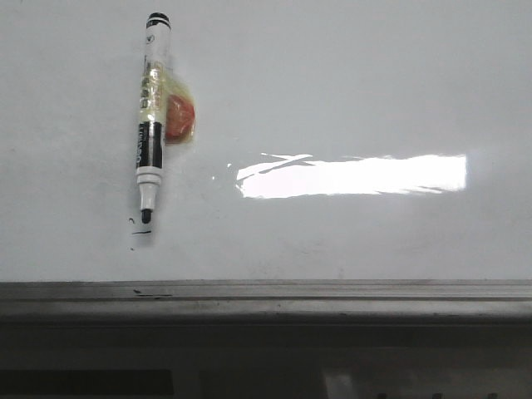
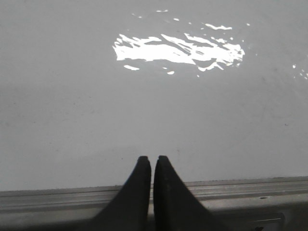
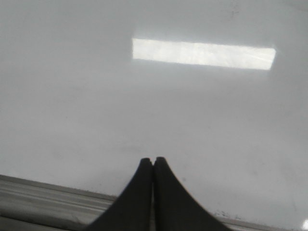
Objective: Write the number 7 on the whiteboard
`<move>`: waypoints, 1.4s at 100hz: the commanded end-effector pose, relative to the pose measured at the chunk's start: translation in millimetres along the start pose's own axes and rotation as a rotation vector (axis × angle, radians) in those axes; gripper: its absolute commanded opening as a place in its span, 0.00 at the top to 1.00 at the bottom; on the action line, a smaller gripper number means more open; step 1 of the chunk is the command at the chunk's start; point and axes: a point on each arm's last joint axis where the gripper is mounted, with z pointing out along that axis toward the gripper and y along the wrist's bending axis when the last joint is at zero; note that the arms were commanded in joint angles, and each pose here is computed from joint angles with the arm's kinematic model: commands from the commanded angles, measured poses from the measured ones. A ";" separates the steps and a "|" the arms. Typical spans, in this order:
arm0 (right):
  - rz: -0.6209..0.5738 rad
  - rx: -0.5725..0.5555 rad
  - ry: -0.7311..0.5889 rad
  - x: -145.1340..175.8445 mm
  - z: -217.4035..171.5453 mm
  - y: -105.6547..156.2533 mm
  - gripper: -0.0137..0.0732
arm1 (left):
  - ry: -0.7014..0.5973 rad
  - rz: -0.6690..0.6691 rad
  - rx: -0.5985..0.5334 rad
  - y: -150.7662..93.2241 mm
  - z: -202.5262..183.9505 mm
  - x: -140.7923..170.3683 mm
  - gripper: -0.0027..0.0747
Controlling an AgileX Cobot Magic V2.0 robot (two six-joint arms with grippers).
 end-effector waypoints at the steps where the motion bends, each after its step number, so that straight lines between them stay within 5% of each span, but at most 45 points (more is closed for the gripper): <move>1: -0.008 0.008 -0.017 2.6 0.5 -0.2 0.89 | -0.046 -0.021 0.005 0.6 0.5 2.8 0.99; 101: -0.011 0.010 -0.088 -3.8 0.1 -0.3 0.89 | -0.098 -0.012 0.006 0.5 0.1 -1.9 0.99; 110: -0.012 0.011 -0.154 -9.8 -0.6 -0.3 0.89 | -0.141 -0.127 0.041 -1.9 -0.4 -6.0 0.99; 123: 0.110 -0.010 -0.295 -22.3 -3.4 0.0 0.89 | -0.191 -0.519 0.138 -6.6 -1.9 -12.6 0.99; 140: 0.378 -0.033 -0.416 -32.4 -7.2 -3.6 0.89 | -0.210 -0.640 0.162 -6.7 -2.5 -15.2 0.99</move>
